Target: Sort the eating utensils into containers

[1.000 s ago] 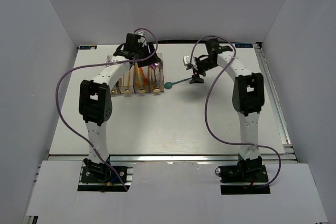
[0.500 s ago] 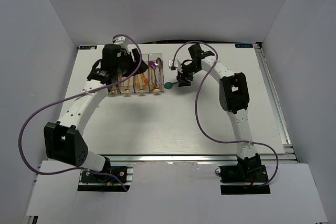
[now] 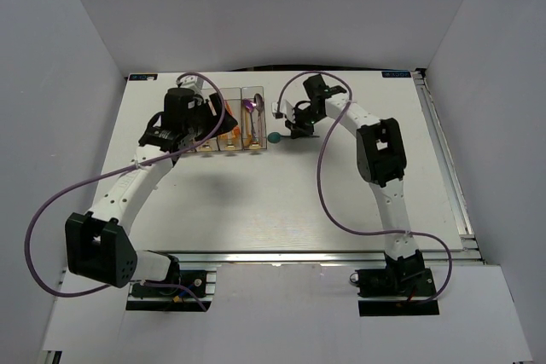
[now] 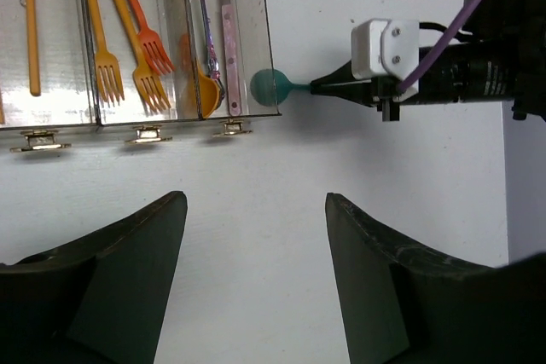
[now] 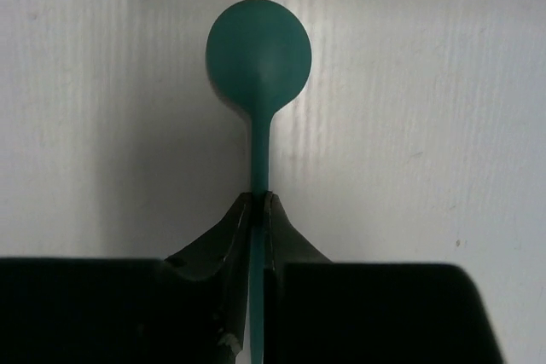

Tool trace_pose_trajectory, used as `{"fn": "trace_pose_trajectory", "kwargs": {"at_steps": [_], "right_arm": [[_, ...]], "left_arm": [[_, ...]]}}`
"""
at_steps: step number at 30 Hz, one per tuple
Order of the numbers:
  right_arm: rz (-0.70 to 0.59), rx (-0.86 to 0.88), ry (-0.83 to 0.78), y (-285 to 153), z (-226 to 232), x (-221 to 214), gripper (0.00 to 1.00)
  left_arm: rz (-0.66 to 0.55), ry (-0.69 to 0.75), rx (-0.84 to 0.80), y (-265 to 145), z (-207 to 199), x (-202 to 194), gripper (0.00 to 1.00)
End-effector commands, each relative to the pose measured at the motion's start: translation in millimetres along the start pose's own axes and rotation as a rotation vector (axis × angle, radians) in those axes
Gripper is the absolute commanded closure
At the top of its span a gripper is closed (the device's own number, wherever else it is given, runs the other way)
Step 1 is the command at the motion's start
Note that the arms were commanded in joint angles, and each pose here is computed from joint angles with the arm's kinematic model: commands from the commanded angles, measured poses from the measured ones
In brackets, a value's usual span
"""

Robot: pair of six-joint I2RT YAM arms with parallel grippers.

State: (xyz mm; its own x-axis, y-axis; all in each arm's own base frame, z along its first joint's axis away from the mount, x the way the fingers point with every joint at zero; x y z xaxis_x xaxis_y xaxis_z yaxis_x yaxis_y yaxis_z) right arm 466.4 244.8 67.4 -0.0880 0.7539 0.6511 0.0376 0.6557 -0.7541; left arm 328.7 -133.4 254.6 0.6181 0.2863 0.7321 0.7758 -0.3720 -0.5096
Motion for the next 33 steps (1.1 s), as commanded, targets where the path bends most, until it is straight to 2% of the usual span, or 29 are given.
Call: {"fn": "trace_pose_trajectory", "kwargs": {"at_steps": [1,5,8,11,13,15,16,22,31,33], "right_arm": [[0.197,0.07,0.03,-2.7,34.3,-48.1,0.92],[0.189,0.017,0.012,-36.3,46.2,-42.7,1.0],[0.15,-0.006,0.039,-60.8,57.4,-29.5,1.0],[0.068,0.021,0.2,-81.6,72.3,-3.2,1.0],[0.022,0.043,0.293,-93.4,79.4,14.0,1.0],[-0.054,0.085,0.433,-96.2,88.6,30.5,1.0],[-0.105,0.107,0.468,-98.1,91.3,40.7,1.0],[-0.218,0.157,0.658,-99.6,102.3,74.1,1.0],[-0.296,0.159,0.687,-102.4,100.6,103.6,1.0],[-0.305,0.159,0.7,-102.4,101.3,107.2,1.0]], "left_arm": [[-0.033,-0.033,-0.047,-8.3,-6.1,1.9,0.23],[-0.016,-0.102,-0.121,-1.3,-11.8,-6.4,0.23],[0.004,-0.189,-0.181,8.3,-16.0,-16.2,0.23],[0.029,-0.307,-0.264,15.8,-25.4,-26.4,0.23],[0.026,-0.31,-0.312,21.1,-35.4,-28.9,0.24],[0.064,-0.341,-0.329,31.7,-41.5,-35.7,0.24],[0.088,-0.349,-0.344,40.0,-49.1,-40.0,0.25],[0.138,-0.359,-0.38,64.4,-80.8,-46.2,0.26],[0.196,-0.408,-0.302,93.0,-97.9,-60.5,0.28],[0.197,-0.41,-0.292,97.3,-101.7,-60.3,0.31]]}}
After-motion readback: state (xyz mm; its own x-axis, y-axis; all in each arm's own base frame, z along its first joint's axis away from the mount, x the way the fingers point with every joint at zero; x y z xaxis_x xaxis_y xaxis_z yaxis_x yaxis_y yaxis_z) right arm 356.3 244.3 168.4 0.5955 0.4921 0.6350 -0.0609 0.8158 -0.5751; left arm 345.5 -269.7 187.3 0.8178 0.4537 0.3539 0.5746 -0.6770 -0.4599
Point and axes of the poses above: each gripper's point midway between its finger pads, its own y axis out along the fingers, its own z axis along the line the jaws close on, x = y × z, the point moved 6 cm from there along -y, back along the fingers, and after that the axes turned 3 degrees about y, right-handed, at the moved point
